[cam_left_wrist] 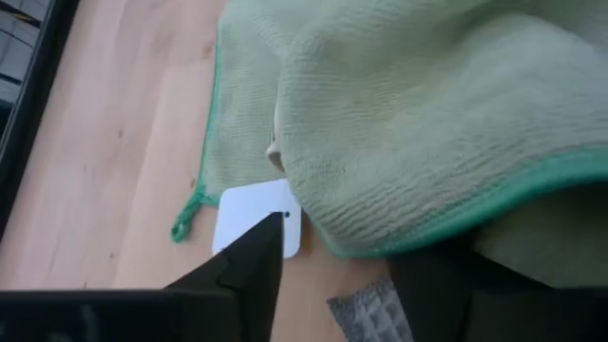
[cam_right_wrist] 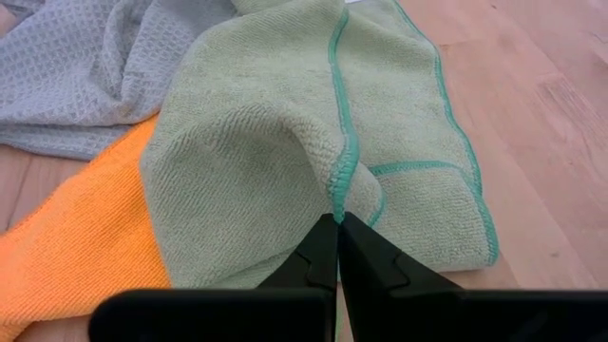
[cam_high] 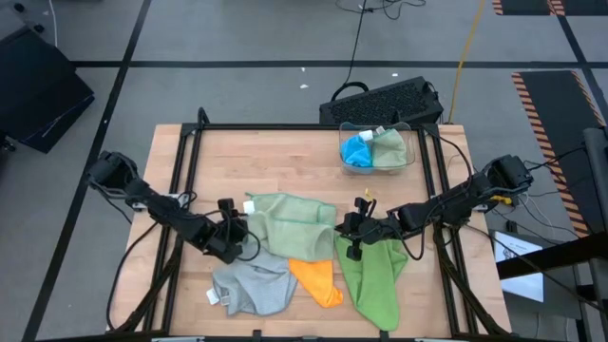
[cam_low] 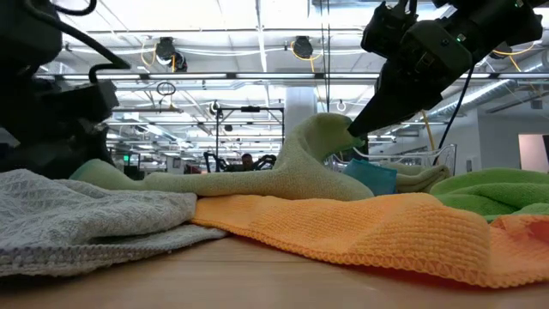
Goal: Fold microfiber towels
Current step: Fold the light green microfiber towel
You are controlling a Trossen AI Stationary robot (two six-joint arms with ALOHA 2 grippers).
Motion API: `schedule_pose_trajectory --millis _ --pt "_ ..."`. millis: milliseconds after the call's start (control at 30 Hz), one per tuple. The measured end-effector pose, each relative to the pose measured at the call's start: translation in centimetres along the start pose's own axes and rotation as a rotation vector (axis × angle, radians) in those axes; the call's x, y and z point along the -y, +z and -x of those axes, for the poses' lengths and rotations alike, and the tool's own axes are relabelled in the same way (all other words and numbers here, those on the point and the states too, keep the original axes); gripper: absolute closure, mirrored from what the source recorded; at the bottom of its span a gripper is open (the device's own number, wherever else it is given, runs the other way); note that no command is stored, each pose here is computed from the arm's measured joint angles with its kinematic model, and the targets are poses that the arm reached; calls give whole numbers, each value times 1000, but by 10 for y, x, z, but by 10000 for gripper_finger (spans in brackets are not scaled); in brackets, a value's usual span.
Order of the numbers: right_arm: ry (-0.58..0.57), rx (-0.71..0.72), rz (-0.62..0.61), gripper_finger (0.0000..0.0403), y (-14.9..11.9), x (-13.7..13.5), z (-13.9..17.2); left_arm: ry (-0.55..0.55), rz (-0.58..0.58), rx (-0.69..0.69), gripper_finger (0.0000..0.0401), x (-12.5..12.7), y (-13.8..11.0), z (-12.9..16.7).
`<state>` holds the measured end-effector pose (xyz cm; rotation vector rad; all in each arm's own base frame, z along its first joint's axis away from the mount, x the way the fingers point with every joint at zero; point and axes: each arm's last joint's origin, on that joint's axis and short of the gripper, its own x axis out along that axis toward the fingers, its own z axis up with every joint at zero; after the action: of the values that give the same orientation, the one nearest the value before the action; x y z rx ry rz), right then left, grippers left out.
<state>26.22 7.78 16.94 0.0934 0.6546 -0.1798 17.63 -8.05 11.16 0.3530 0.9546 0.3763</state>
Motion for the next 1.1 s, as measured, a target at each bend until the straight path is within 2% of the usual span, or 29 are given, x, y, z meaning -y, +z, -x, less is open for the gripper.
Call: schedule_pose_trajectory --millis 100,233,267,433,533,700,767,833,1000,1100 --pt "-2 0 0 403 0 0 0 30 18 -6 273 -3 -2 -3" --pt "-12 6 7 403 0 0 0 49 20 -13 373 -7 1 -4" --pt "-28 16 6 403 1 1 0 47 22 -2 386 -8 4 -3" --pt "-19 69 -6 403 8 -2 11 62 -15 76 395 -11 31 19" --pt "5 118 -18 403 15 -3 26 133 -52 155 396 -16 53 43" --pt "-23 278 -18 403 35 3 60 274 -124 275 397 -35 80 82" --pt "-51 374 2 403 49 10 73 372 -121 315 398 -49 89 96" --pt "-81 482 30 403 64 20 86 459 -59 354 398 -68 98 112" --pt "-148 756 89 403 104 50 113 558 94 395 399 -126 113 147" --pt "-141 818 104 403 126 69 120 567 121 431 399 -152 116 159"
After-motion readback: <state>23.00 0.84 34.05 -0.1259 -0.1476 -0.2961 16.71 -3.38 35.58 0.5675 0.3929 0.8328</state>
